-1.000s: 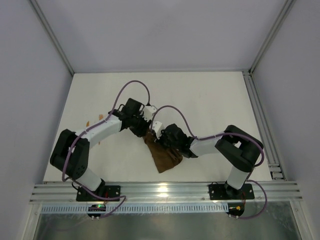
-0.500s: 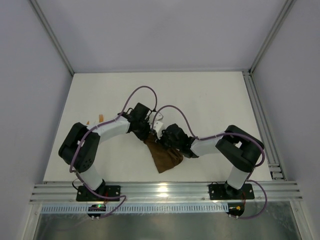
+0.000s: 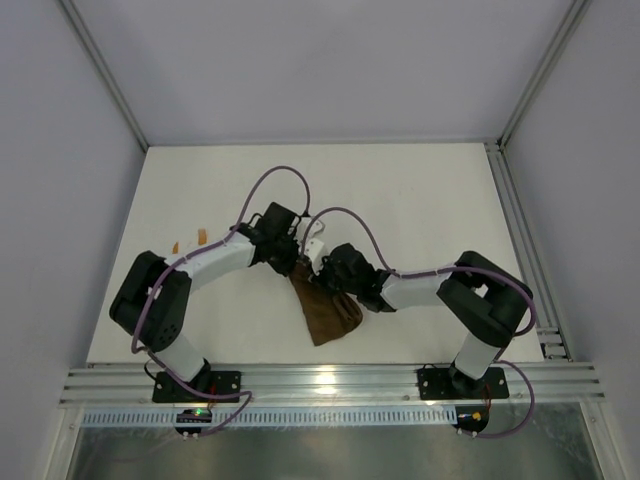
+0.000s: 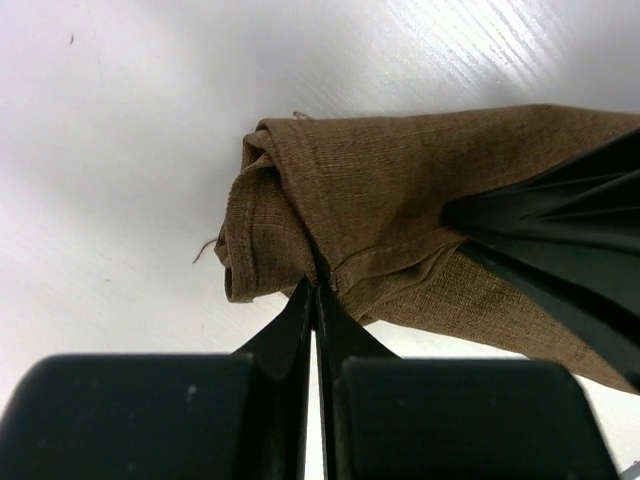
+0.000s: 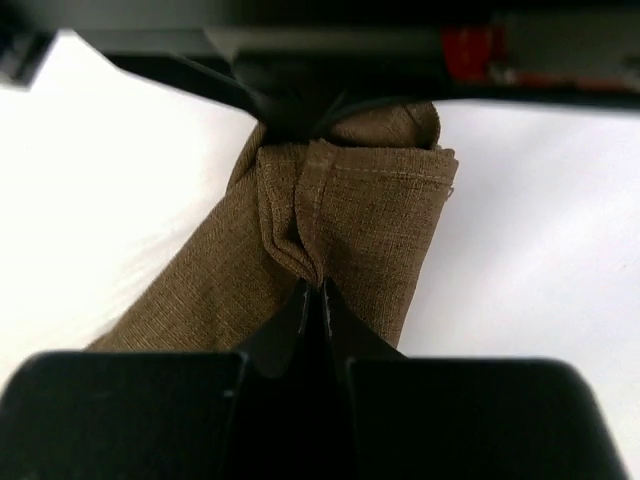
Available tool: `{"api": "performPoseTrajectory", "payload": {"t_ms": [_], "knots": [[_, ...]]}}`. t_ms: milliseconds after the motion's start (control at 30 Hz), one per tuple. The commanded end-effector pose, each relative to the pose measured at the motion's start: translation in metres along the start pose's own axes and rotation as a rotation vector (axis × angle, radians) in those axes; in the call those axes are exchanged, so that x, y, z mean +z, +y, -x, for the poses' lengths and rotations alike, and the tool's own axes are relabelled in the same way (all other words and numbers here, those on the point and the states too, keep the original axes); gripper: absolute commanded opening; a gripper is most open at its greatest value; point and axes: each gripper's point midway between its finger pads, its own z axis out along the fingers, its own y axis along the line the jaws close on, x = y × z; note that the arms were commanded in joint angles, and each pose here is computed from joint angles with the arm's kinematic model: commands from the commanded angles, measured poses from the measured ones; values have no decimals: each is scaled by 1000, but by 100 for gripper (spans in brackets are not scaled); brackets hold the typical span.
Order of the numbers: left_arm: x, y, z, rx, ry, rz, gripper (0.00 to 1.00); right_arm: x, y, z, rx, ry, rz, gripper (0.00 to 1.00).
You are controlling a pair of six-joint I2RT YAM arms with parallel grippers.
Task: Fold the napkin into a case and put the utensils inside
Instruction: Fold the 2/3-rectangle-folded napkin at the center of the board.
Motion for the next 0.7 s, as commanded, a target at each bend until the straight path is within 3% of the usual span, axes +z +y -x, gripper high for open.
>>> {"api": "performPoseTrajectory", "payload": {"t_ms": [0,333,467,667], "knots": [[-16,-9,24,-17,-86,-47,0,-3,-14,35,47,-30,-74,3],[-4,-9,24,-69,-45,-53,4,11,0,44,162,-17,-87,3],[-3,0,25,-82,-49,-2,3,24,20,42,282,-30,-2,3],[-10,15,20,-165,-65,-36,2,27,7,13,381,63,-119,3]]}}
